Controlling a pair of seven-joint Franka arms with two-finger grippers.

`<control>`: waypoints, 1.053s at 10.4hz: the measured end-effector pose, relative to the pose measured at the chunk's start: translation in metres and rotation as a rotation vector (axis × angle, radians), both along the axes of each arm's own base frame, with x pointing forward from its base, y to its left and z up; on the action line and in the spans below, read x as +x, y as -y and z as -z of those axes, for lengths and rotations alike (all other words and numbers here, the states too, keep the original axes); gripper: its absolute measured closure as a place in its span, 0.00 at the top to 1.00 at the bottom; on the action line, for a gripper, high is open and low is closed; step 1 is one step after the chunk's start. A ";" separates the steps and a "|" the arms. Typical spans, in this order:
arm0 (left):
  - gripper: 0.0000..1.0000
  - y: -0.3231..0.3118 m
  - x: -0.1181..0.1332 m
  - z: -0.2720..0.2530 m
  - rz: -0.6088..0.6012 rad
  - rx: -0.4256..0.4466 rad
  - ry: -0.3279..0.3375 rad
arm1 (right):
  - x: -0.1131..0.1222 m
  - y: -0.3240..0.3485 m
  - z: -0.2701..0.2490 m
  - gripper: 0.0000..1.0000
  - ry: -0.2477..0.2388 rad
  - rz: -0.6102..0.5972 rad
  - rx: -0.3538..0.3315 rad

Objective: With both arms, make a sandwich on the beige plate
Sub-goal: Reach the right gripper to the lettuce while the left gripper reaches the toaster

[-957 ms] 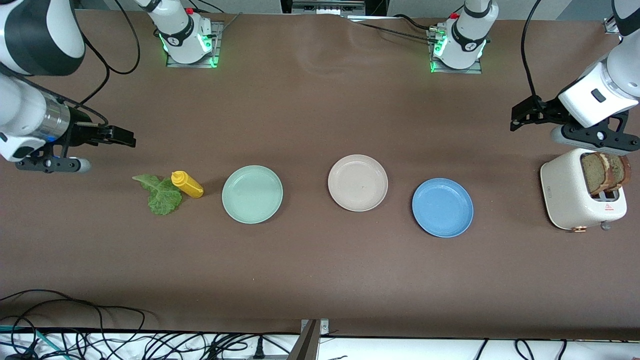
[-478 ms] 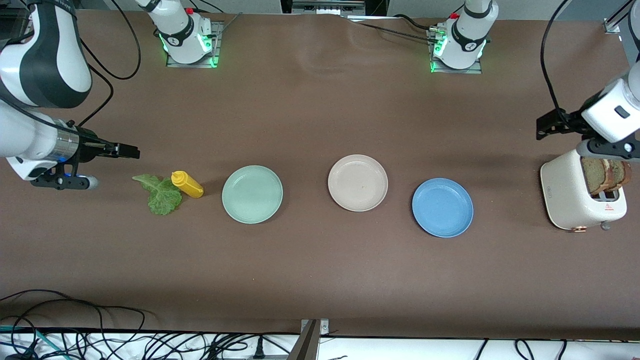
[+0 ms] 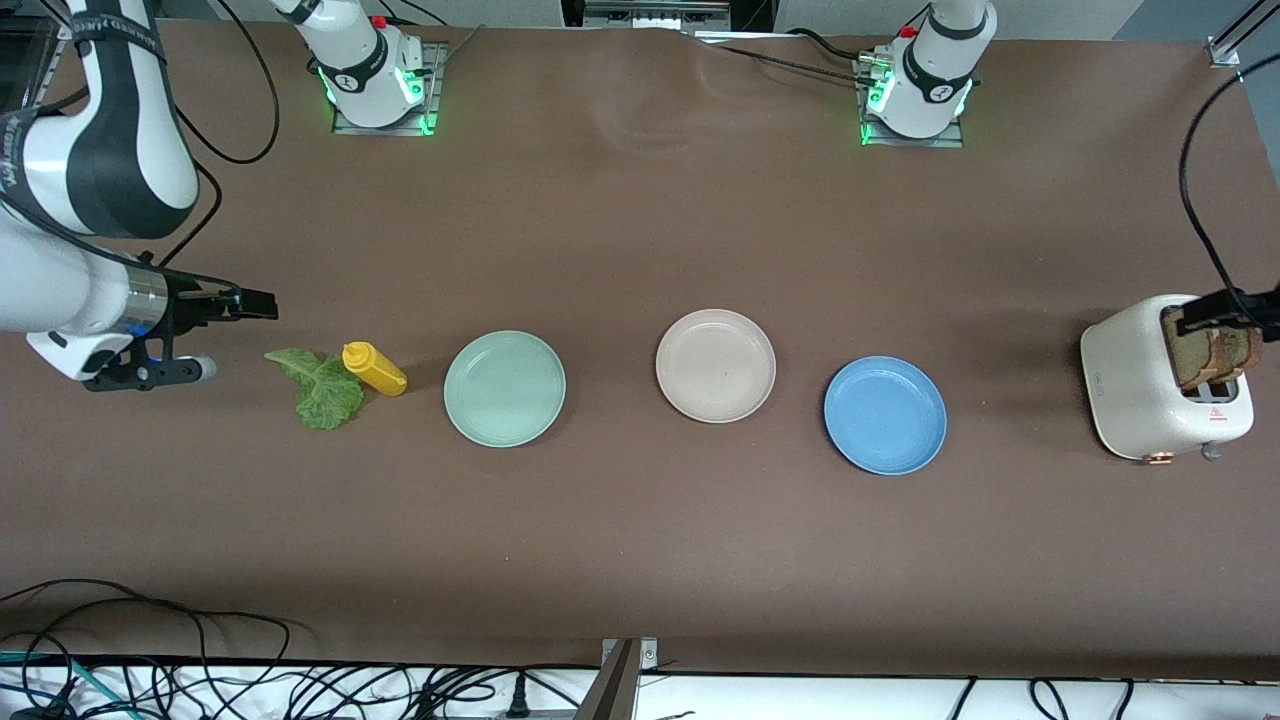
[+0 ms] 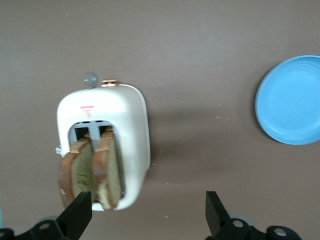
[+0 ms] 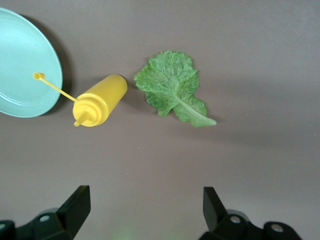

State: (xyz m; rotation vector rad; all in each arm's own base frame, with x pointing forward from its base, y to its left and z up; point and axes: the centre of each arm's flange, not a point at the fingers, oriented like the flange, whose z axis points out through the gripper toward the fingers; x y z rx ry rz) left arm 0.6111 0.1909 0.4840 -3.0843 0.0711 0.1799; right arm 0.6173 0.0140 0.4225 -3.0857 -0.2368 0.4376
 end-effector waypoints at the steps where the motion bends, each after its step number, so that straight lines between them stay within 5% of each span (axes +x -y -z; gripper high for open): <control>1: 1.00 -0.022 -0.001 0.021 -0.013 0.015 -0.031 | 0.002 0.002 0.013 1.00 -0.013 -0.034 0.008; 7: 0.93 -0.047 -0.006 0.098 -0.023 0.020 -0.169 | 0.009 0.041 0.065 1.00 -0.033 -0.224 0.086; 11: 0.37 -0.053 -0.015 0.118 -0.035 0.003 -0.216 | 0.009 0.051 0.115 1.00 -0.060 -0.274 0.115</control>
